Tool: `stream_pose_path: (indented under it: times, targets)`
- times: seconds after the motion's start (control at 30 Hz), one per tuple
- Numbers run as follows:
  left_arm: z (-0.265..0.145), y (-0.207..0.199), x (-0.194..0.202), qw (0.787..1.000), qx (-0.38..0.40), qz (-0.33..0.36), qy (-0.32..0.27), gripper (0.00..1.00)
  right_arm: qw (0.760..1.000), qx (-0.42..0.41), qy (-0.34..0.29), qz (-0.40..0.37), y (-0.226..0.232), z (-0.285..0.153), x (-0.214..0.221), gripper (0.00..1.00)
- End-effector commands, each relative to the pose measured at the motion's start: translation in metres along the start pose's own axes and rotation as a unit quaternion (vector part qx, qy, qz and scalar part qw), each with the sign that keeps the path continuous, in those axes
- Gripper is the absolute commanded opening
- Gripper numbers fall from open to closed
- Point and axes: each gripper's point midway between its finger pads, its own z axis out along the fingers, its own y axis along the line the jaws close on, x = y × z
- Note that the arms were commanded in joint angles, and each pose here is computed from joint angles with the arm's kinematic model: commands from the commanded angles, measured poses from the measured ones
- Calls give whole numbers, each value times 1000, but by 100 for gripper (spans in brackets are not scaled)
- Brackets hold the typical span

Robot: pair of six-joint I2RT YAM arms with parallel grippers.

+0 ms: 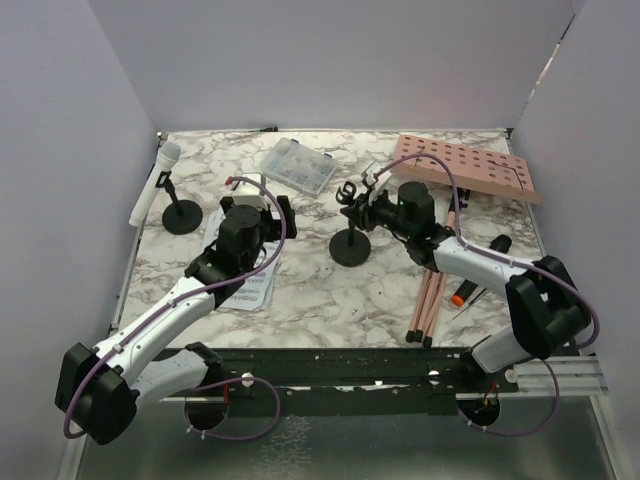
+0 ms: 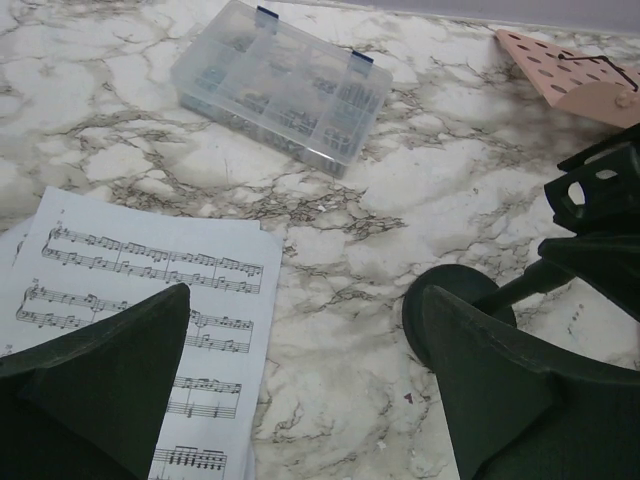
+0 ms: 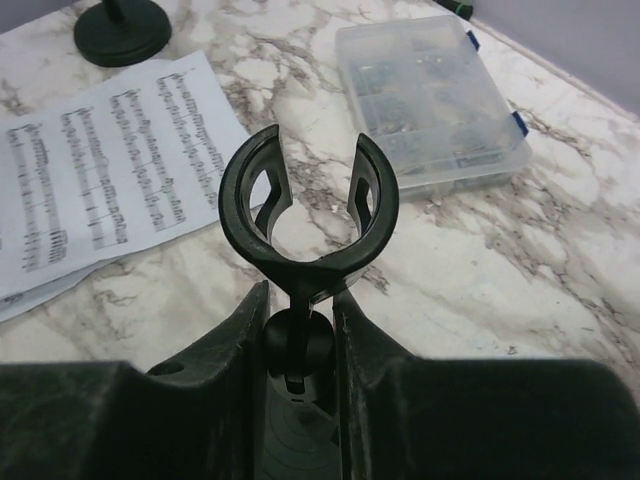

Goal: Pack up the instrument practice props

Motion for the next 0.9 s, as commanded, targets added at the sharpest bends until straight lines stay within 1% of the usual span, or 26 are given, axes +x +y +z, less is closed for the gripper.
stream_pose_path:
  times: [0.0,0.2,0.3,0.57,0.67,0.73,0.77,0.83,0.87]
  targets:
    - [-5,13,-22,999,-26,14,-19,99,996,81,-32,-29,-52,14,-28,0]
    - [-8,30,-27,998,-52,20,-17,99,991,133,-27,-5,-116,27,-22,0]
    - [-10,38,-30,998,-64,18,-21,99,989,145,-27,7,-141,33,-17,1]
    - [-10,49,-32,997,-79,15,-21,99,988,153,-31,4,-168,57,-22,1]
    - [-10,51,-35,996,-82,15,-22,99,987,160,-34,3,-175,63,-23,3]
    - [-9,52,-36,996,-84,15,-21,99,986,161,-36,1,-178,66,-26,8]
    - [-8,53,-36,996,-86,14,-20,99,986,160,-37,1,-178,66,-28,13]
    - [-7,54,-37,996,-87,14,-20,99,987,152,-41,0,-176,66,-33,30]
    - [-7,55,-38,996,-88,13,-20,99,988,149,-41,0,-174,66,-35,37]
